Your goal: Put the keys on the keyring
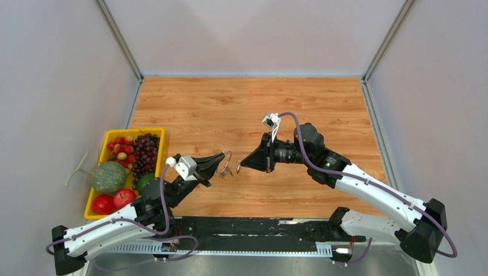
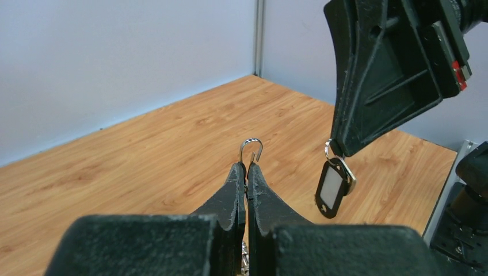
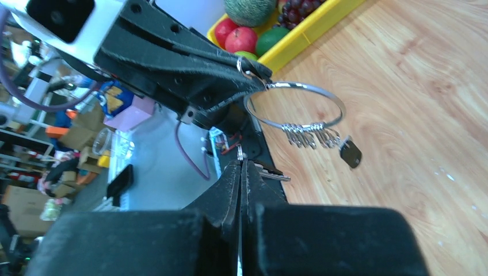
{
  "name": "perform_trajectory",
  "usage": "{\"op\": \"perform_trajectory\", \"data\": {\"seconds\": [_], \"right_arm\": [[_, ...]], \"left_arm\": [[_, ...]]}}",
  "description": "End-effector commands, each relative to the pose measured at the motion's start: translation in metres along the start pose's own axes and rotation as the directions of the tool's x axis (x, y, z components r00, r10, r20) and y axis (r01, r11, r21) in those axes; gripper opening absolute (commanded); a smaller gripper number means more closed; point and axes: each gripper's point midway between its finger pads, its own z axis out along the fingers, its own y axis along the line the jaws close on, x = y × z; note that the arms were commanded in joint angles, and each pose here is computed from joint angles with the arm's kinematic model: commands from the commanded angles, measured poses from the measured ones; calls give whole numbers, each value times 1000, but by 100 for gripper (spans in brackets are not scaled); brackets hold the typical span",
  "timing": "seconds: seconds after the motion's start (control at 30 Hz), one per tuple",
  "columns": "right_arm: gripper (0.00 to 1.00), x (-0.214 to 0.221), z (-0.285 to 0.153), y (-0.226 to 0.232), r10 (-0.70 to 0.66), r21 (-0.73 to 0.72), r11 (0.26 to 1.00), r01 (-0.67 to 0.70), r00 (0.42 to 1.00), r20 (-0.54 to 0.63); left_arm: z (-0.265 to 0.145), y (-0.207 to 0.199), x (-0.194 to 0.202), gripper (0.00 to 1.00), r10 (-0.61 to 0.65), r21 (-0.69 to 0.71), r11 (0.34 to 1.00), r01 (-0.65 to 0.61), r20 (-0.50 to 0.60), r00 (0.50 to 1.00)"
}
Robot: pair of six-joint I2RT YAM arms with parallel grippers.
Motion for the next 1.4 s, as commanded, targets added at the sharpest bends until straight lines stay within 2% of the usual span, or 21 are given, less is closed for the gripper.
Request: {"op": "perform_trajectory", "data": {"seconds": [0.0, 0.57, 1.37], "right_arm": [[0, -24, 9, 26, 87, -127, 989, -77, 993, 74], [0, -21, 28, 28, 270, -191, 947, -257, 962, 47], [0, -28, 36, 20, 348, -182, 927, -328, 933, 88]], "left_arm": [[-1, -3, -27, 0, 6, 26, 1000, -9, 115, 993], [-5, -10, -31, 0, 43, 72, 996, -57, 181, 983], [-9, -20, -34, 0, 38, 128, 989, -69, 229, 973]]}}
